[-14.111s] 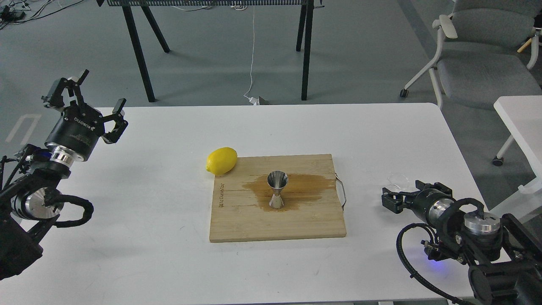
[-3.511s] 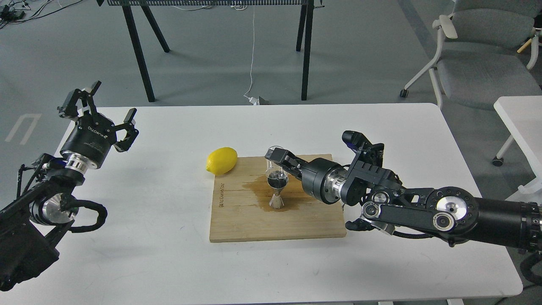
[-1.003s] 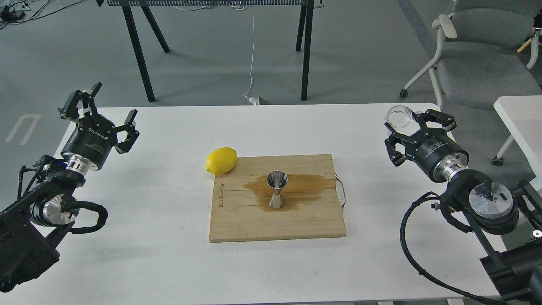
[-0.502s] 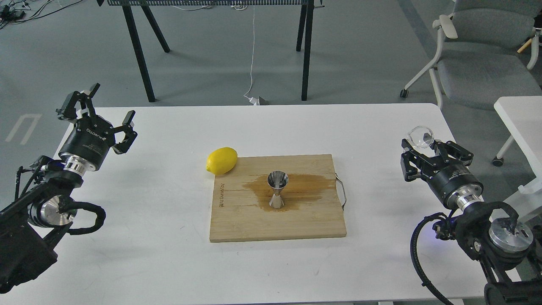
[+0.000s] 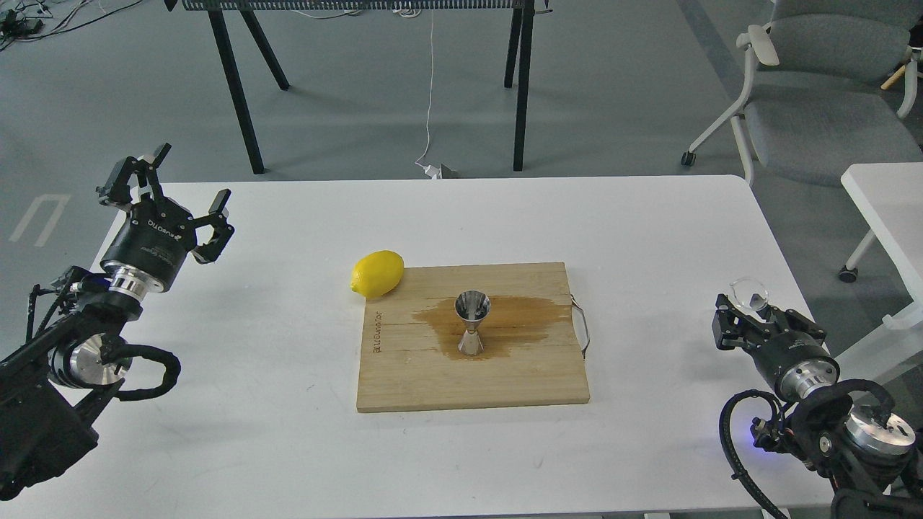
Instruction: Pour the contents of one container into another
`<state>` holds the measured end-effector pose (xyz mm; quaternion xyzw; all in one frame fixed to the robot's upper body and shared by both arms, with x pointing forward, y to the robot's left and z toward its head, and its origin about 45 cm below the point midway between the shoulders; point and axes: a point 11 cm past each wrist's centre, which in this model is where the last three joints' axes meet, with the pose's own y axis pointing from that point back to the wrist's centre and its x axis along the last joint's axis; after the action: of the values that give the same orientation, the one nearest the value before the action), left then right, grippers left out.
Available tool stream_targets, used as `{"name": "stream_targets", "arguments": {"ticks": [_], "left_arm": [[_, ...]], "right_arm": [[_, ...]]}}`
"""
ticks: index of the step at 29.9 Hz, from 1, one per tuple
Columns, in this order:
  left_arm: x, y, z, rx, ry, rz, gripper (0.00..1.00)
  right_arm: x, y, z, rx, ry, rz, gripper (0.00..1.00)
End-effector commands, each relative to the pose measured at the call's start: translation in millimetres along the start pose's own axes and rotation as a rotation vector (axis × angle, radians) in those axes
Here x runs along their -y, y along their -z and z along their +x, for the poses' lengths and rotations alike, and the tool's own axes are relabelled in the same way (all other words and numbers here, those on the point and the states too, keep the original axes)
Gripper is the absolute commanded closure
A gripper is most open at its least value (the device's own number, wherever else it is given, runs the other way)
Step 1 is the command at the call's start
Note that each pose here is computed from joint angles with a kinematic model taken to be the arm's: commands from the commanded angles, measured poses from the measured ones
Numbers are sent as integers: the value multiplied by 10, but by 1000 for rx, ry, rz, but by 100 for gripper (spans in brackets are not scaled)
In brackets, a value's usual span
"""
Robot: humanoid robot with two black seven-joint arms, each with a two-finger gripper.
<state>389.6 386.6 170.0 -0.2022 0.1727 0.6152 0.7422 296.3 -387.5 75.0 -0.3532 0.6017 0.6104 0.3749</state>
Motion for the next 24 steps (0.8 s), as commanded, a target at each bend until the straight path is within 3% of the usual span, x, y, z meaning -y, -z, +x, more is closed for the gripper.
{"name": "stream_targets", "arguments": {"ticks": [1, 19, 24], "left_arm": [[3, 12, -8, -3, 1, 1, 2], [1, 7, -5, 0, 1, 1, 2], [-4, 11, -1, 0, 0, 2, 2]], "right_arm": [[22, 3, 41, -1, -18, 1, 55], [154, -272, 192, -20, -90, -50, 53], [168, -302, 180, -27, -92, -60, 44]]}}
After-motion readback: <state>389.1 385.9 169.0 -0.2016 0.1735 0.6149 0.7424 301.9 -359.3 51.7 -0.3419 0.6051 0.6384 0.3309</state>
